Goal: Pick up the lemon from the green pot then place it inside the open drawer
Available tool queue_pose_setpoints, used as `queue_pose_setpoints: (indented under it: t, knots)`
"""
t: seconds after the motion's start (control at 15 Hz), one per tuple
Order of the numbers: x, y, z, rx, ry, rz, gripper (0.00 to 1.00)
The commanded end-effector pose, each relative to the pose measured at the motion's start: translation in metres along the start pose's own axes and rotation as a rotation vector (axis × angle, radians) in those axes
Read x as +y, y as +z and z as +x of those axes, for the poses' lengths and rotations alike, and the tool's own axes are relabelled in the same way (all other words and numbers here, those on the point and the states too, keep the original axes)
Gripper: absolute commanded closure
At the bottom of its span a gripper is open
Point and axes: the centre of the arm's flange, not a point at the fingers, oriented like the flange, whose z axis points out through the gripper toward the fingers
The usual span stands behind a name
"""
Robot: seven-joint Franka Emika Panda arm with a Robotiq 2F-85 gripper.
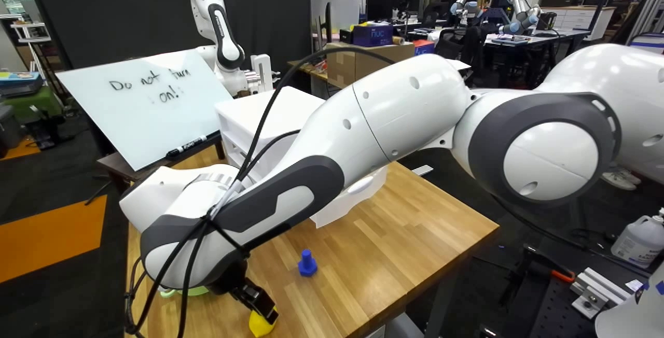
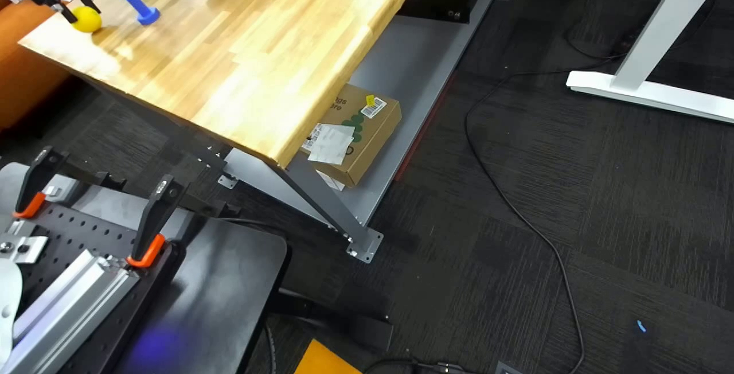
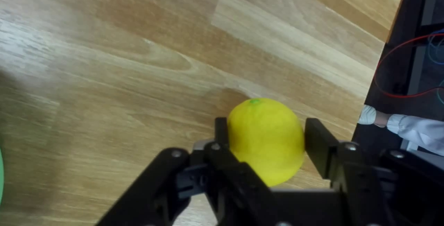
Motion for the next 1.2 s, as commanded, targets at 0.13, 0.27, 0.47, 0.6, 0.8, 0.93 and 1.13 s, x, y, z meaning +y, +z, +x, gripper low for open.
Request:
queue_pose_setpoints:
  t: [0.13, 0.27, 0.47, 0.6, 0.8, 0.93, 1.13]
  knots:
    - [0.006, -0.009, 0.002, 0.017, -0.014, 0.005, 0.68]
    - [0.002, -0.015, 0.008, 0.007, -0.019, -0.005, 0.68]
    - [-0.011, -0.035, 0.025, -0.028, -0.036, -0.037, 0.68]
    - [-0.024, -0.055, 0.036, -0.051, -0.043, -0.072, 0.68]
    - [-0.048, -0.093, 0.049, -0.09, -0.045, -0.122, 0.68]
    - [-0.062, -0.115, 0.05, -0.115, -0.033, -0.139, 0.68]
    - [-0.079, -0.139, 0.046, -0.132, -0.015, -0.158, 0.68]
